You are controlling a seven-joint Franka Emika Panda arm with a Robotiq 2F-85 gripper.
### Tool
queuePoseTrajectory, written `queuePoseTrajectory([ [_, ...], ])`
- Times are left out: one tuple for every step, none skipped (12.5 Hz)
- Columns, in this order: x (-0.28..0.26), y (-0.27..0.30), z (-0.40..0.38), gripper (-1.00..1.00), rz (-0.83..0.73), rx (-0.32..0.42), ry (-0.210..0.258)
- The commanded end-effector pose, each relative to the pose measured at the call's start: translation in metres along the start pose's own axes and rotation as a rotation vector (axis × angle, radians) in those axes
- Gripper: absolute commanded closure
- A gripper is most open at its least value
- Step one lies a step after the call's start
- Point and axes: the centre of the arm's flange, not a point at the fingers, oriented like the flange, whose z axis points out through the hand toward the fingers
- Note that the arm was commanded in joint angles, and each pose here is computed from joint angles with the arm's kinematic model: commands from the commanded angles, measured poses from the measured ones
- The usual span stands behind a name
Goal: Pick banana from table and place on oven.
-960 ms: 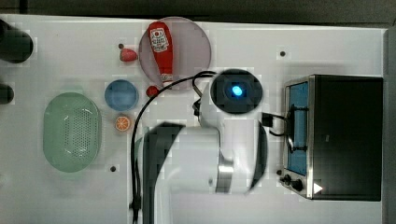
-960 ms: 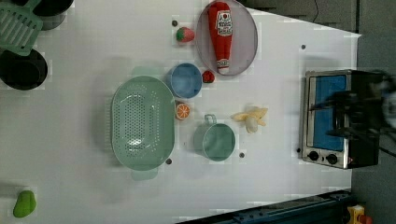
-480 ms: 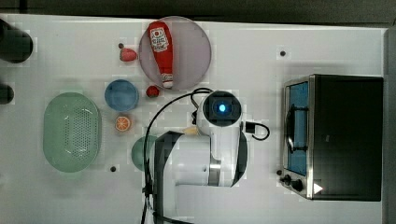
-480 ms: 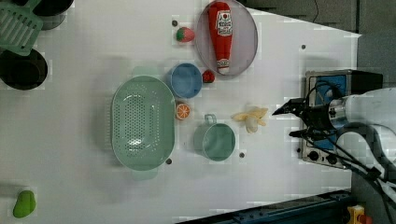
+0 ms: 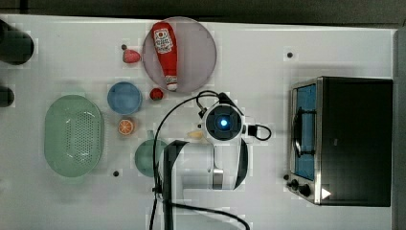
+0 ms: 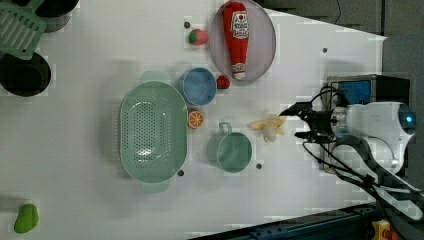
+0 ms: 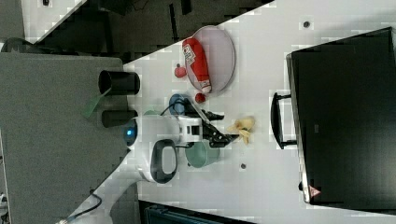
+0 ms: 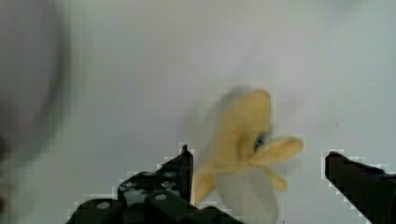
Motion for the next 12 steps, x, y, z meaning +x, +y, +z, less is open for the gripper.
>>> queuePoseTrajectory([
  [-0.009, 0.003, 0.038, -1.00, 0.025, -0.016, -0.021],
  [-0.010, 0.003, 0.047, -1.00, 0.024, -0.015, -0.020],
  [-0.011, 0.003, 0.055, -0.93, 0.022, -0.015, -0.020],
  [-0.012, 0.002, 0.059, -0.69, 0.019, -0.013, -0.019],
  [-0.014, 0.001, 0.059, -0.43, 0.016, -0.010, -0.018],
  [-0.014, 0.000, 0.059, -0.18, 0.014, -0.010, -0.018],
  [-0.015, -0.001, 0.057, 0.06, 0.012, -0.006, -0.016],
  [-0.015, -0.001, 0.056, 0.28, 0.012, -0.005, -0.015],
  [-0.015, -0.002, 0.056, 0.48, 0.012, -0.004, -0.014],
  [-0.014, -0.002, 0.053, 0.50, 0.012, 0.000, -0.011],
  [-0.013, -0.004, 0.045, 0.50, 0.011, 0.012, 0.000],
  [-0.010, -0.006, 0.031, 0.50, 0.012, 0.034, 0.019],
])
